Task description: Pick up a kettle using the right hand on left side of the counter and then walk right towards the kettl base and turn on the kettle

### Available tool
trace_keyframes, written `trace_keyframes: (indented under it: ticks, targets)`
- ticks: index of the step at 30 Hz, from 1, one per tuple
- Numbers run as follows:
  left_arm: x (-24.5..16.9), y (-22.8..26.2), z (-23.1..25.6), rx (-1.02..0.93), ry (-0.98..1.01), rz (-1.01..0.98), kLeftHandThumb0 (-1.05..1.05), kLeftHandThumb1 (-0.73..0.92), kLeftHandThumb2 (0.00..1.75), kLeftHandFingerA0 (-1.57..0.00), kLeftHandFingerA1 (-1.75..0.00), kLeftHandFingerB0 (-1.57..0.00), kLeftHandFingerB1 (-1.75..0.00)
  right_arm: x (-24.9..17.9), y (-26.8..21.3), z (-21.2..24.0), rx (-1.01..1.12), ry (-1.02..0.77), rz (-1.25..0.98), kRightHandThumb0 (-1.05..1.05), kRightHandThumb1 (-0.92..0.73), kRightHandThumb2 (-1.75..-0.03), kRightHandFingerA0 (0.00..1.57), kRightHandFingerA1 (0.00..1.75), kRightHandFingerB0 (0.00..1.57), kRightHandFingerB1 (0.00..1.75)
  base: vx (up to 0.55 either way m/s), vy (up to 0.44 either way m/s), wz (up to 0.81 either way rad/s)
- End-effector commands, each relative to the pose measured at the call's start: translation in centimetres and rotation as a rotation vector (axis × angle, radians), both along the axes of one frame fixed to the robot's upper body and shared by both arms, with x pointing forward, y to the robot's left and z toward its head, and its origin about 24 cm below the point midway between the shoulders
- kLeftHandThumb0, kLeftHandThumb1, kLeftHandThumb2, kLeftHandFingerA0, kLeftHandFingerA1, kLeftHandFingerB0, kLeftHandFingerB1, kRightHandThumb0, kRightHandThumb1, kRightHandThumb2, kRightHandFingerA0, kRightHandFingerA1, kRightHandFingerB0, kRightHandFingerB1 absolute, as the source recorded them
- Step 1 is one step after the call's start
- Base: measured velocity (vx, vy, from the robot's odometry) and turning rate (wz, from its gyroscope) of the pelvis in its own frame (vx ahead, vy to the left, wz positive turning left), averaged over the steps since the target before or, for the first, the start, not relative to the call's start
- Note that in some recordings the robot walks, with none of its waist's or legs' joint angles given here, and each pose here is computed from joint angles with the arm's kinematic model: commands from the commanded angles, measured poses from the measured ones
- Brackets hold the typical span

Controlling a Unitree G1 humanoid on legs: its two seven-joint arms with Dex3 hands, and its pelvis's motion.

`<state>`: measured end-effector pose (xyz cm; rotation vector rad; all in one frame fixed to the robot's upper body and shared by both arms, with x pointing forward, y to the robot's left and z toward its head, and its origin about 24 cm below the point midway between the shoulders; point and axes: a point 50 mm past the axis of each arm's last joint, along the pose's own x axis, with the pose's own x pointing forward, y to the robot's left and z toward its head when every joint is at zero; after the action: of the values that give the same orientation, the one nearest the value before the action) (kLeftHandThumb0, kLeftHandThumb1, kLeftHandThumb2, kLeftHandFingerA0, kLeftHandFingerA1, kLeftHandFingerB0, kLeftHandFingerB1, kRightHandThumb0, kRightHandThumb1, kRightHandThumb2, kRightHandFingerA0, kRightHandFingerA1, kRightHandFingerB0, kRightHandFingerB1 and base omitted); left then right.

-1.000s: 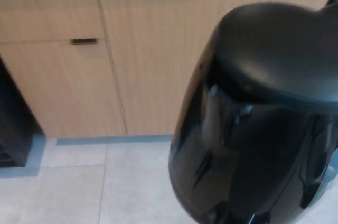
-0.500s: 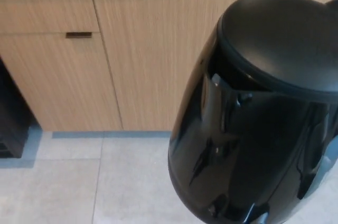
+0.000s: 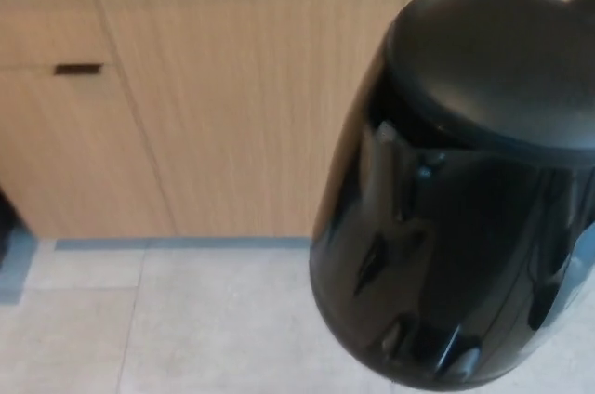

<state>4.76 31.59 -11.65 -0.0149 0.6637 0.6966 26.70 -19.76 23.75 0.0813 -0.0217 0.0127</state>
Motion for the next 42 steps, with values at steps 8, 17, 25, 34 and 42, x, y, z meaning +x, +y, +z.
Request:
trace_keyframes:
  ticks: [8, 17, 25, 34, 42]
  targets:
    - [0.30, 0.93, 0.81, 0.039, -0.058, 0.009, 0.13, 0.64, 0.91, -0.97, -0.84, -0.93, -0.83, 0.12, -0.09, 1.01, -0.015, -0.095, -0.015, -0.18, -0.40, -1.44, 1.03, 1.75, 0.77, 1.64, 0.16, -0.091, -0.08]
    - [0.13, 0.71, 0.74, 0.052, -0.046, 0.001, 0.18, 0.55, 1.04, -0.94, -0.90, -0.90, -0.87, 0.16, -0.31, 0.87, -0.025, -0.091, -0.025, -0.18, -0.39, -1.45, 1.04, 1.75, 0.77, 1.65, 0.20, -0.046, 0.04]
    - [-0.13, 0.71, 0.66, 0.047, -0.043, 0.011, 0.13, 0.62, 0.94, -0.95, -0.83, -0.91, -0.81, 0.17, -0.26, 0.70, -0.025, -0.090, -0.014, -0.18, -0.41, -1.42, 1.04, 1.75, 0.77, 1.66, 0.25, -0.272, -0.03]
    - [-0.10, 0.70, 0.68, 0.042, -0.049, 0.020, 0.13, 0.63, 0.98, -0.94, -0.85, -0.91, -0.84, 0.29, -0.54, 0.77, 0.010, -0.082, -0.017, -0.17, -0.41, -1.38, 1.04, 1.75, 0.80, 1.61, 0.23, -0.199, -0.02]
    - [-0.02, 0.61, 0.62, 0.051, -0.045, 0.020, 0.15, 0.61, 0.98, -0.95, -0.85, -0.93, -0.83, 0.39, -0.73, 1.16, -0.011, -0.103, -0.018, -0.18, -0.44, -1.36, 1.02, 1.75, 0.76, 1.63, 0.32, 0.008, 0.04]
